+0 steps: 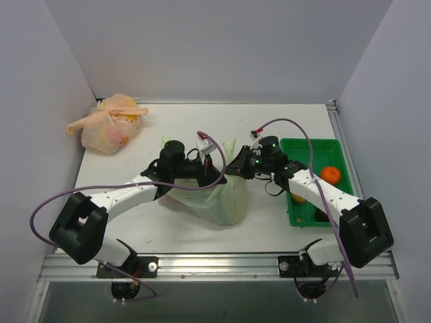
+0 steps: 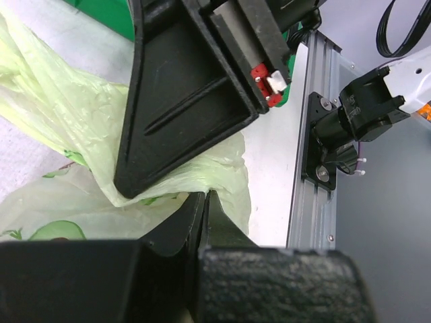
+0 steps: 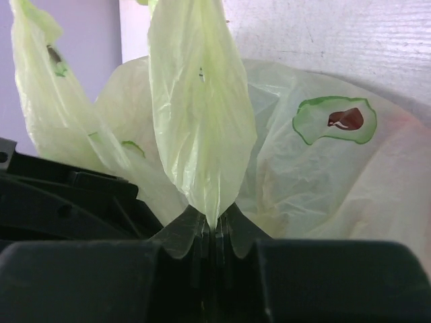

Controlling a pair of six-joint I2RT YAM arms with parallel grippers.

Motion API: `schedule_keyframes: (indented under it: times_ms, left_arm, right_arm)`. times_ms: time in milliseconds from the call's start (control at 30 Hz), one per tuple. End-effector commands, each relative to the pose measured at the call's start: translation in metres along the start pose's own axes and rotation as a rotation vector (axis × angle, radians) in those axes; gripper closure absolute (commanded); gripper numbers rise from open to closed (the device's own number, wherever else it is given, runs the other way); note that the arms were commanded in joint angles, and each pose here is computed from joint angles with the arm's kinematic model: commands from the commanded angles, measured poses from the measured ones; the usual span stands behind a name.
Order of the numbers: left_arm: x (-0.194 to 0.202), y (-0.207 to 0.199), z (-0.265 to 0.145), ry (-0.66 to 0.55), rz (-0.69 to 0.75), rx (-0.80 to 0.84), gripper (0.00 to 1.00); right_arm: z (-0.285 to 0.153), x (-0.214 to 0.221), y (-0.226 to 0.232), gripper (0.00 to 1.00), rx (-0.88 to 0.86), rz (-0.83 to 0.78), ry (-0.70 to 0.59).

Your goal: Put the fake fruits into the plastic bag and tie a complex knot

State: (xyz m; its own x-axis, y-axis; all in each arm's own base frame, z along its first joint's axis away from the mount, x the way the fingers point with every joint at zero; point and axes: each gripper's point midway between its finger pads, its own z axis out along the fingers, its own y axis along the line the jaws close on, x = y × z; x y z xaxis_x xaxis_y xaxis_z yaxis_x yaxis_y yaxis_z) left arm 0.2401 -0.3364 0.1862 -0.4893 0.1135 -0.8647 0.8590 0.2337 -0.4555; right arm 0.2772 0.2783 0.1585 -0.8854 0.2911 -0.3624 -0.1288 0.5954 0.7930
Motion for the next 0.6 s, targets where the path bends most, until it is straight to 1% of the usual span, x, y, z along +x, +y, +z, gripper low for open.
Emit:
schedule_keyframes:
  times_ms: [0, 33, 67, 133, 167, 200, 233, 267, 300, 333, 367, 400, 433, 467, 500, 533, 567]
  left_arm:
    - [-0.022, -0.015, -0.005, -0.062, 0.065, 0.025, 1.00]
    - [-0.022, -0.013, -0.007, -0.055, 0.073, 0.008, 0.99]
    - [-0.026, -0.009, -0.013, -0.058, 0.075, -0.012, 0.83]
    - [-0.033, -0.014, -0.029, -0.057, 0.108, -0.043, 0.68]
    - [-0.033, -0.012, -0.039, -0.045, 0.106, -0.070, 0.56]
    - [-0.049, -0.024, -0.054, -0.082, 0.180, -0.087, 0.50]
    - [-0.055, -0.028, -0.063, -0.092, 0.205, -0.103, 0.46]
    - [-0.059, -0.041, -0.080, -0.092, 0.222, -0.113, 0.37]
    - [-0.073, -0.045, -0.093, -0.109, 0.281, -0.133, 0.34]
    - [-0.080, -0.052, -0.103, -0.117, 0.310, -0.141, 0.31]
    - [-0.077, -0.061, -0.118, -0.104, 0.297, -0.162, 0.29]
    - [-0.089, -0.058, -0.134, -0.122, 0.360, -0.210, 0.24]
    - [-0.088, -0.054, -0.143, -0.117, 0.359, -0.245, 0.21]
    - [-0.079, -0.053, -0.156, -0.092, 0.334, -0.283, 0.18]
    - [-0.075, -0.047, -0.165, -0.076, 0.350, -0.316, 0.17]
    - [-0.070, -0.031, -0.180, -0.073, 0.319, -0.386, 0.16]
    - [-0.063, -0.024, -0.186, -0.061, 0.293, -0.413, 0.16]
  right_arm:
    - [0.003, -0.011, 0.010, 1.00, -0.007, -0.016, -0.033]
    - [0.002, -0.012, 0.011, 1.00, -0.005, -0.024, -0.033]
    - [-0.001, -0.015, 0.010, 1.00, 0.016, -0.032, -0.041]
    - [-0.005, -0.019, 0.005, 1.00, 0.037, -0.071, -0.053]
    - [-0.008, -0.019, 0.004, 1.00, 0.049, -0.087, -0.057]
    - [-0.010, -0.020, 0.002, 1.00, 0.053, -0.125, -0.057]
    - [-0.010, -0.018, 0.001, 1.00, 0.059, -0.145, -0.052]
    - [-0.013, -0.018, 0.005, 1.00, 0.042, -0.167, -0.048]
    - [-0.013, -0.017, 0.007, 1.00, 0.033, -0.211, -0.044]
    - [-0.014, -0.016, 0.010, 1.00, 0.023, -0.236, -0.040]
    - [-0.016, -0.015, 0.013, 1.00, 0.011, -0.252, -0.034]
    - [-0.017, -0.016, 0.017, 1.00, 0.001, -0.275, -0.036]
    - [-0.018, -0.014, 0.019, 1.00, -0.006, -0.304, -0.032]
    - [-0.019, -0.012, 0.020, 1.00, -0.012, -0.317, -0.028]
    - [-0.020, -0.012, 0.023, 1.00, -0.022, -0.330, -0.024]
    - [-0.020, -0.011, 0.023, 1.00, -0.025, -0.355, -0.021]
    - [-0.019, -0.008, 0.023, 1.00, -0.028, -0.367, -0.011]
